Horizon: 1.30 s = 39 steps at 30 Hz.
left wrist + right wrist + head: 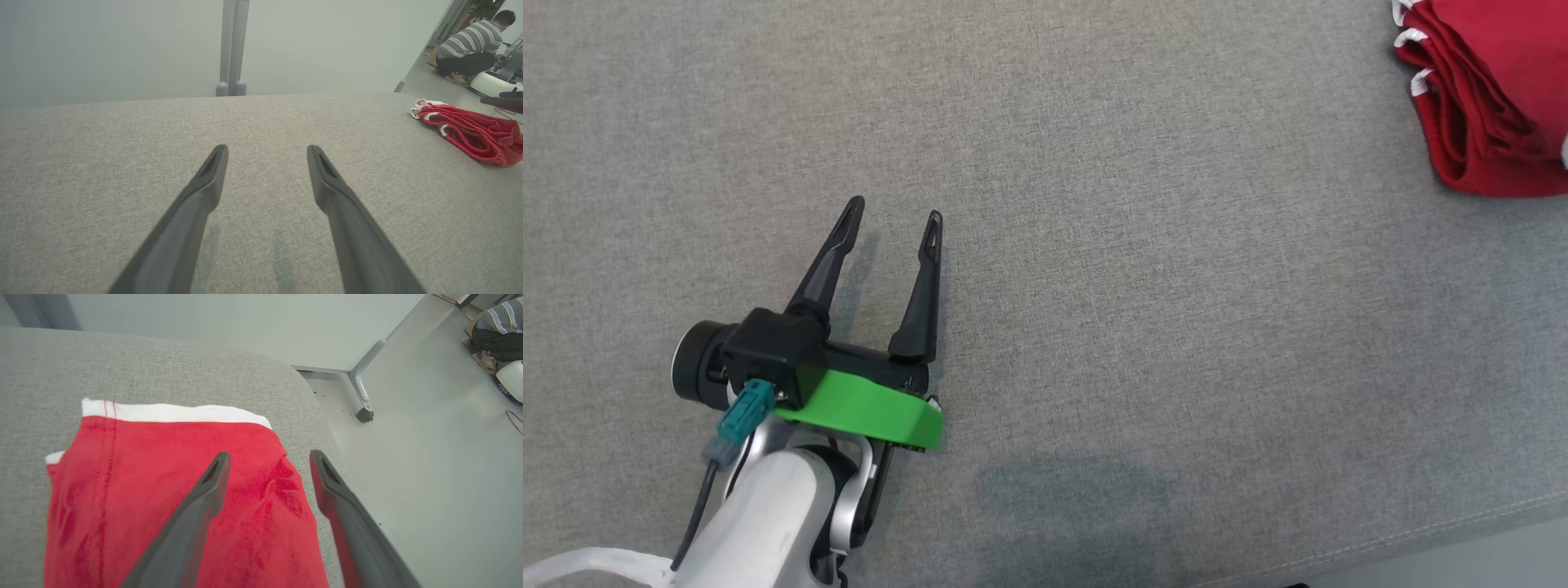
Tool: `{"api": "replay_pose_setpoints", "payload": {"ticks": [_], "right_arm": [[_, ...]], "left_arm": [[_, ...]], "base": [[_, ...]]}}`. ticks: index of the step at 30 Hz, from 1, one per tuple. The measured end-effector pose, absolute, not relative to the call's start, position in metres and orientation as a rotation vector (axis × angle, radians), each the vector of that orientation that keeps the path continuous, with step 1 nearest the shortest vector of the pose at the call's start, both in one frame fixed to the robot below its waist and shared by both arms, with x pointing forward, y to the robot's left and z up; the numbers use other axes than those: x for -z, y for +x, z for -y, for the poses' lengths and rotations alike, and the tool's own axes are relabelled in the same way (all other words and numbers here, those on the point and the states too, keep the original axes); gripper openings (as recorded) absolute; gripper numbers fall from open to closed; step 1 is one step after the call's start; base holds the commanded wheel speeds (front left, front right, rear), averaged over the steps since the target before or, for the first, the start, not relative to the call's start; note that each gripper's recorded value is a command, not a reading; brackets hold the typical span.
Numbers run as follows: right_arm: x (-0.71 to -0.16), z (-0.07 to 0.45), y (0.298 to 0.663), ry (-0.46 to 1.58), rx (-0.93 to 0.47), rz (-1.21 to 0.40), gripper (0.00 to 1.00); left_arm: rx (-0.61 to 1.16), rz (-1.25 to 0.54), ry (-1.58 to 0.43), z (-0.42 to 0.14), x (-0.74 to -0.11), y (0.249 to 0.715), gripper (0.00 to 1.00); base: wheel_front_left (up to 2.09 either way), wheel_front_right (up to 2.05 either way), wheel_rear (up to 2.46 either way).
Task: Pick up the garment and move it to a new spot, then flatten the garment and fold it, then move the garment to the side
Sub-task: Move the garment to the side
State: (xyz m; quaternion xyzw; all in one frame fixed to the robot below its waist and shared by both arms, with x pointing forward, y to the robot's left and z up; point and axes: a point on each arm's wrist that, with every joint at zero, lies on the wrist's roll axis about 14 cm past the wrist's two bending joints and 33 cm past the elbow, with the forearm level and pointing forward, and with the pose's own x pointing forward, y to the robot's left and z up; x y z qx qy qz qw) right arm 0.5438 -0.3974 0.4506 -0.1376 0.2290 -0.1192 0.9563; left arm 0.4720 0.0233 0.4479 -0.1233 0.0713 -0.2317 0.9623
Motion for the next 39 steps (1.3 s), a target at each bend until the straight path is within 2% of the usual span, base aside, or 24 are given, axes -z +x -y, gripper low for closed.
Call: {"api": "replay_pose_setpoints", "payload": {"ticks": [7,16,25,32,39], "right_arm": [[-0.477,0.365,0.556,-0.279,0.165,-0.353,1.00],[-0.544,0.314,0.562,-0.220,0.056,-0.125,1.00],[-0.573,0.275,0.526,-0.132,-0.030,0.008,1.00],[-0.567,0.233,0.486,-0.059,-0.112,0.070,1.00],[-0.551,0.199,0.450,0.016,-0.131,0.103,1.00]], "left_arm": [[0.448,-0.099,-0.243,-0.030,-0.464,0.473,1.00],[0.375,-0.044,-0.252,-0.049,-0.489,0.466,1.00],[0.264,-0.008,-0.274,-0.081,-0.508,0.443,1.00],[0.176,0.010,-0.271,-0.110,-0.515,0.420,1.00],[0.090,-0.001,-0.264,-0.139,-0.510,0.397,1.00]], "base": [[0.00,0.00,0.00],[0.00,0.00,0.00],[0.00,0.00,0.00],[0.00,0.00,0.00],[0.00,0.00,0.00]]}}
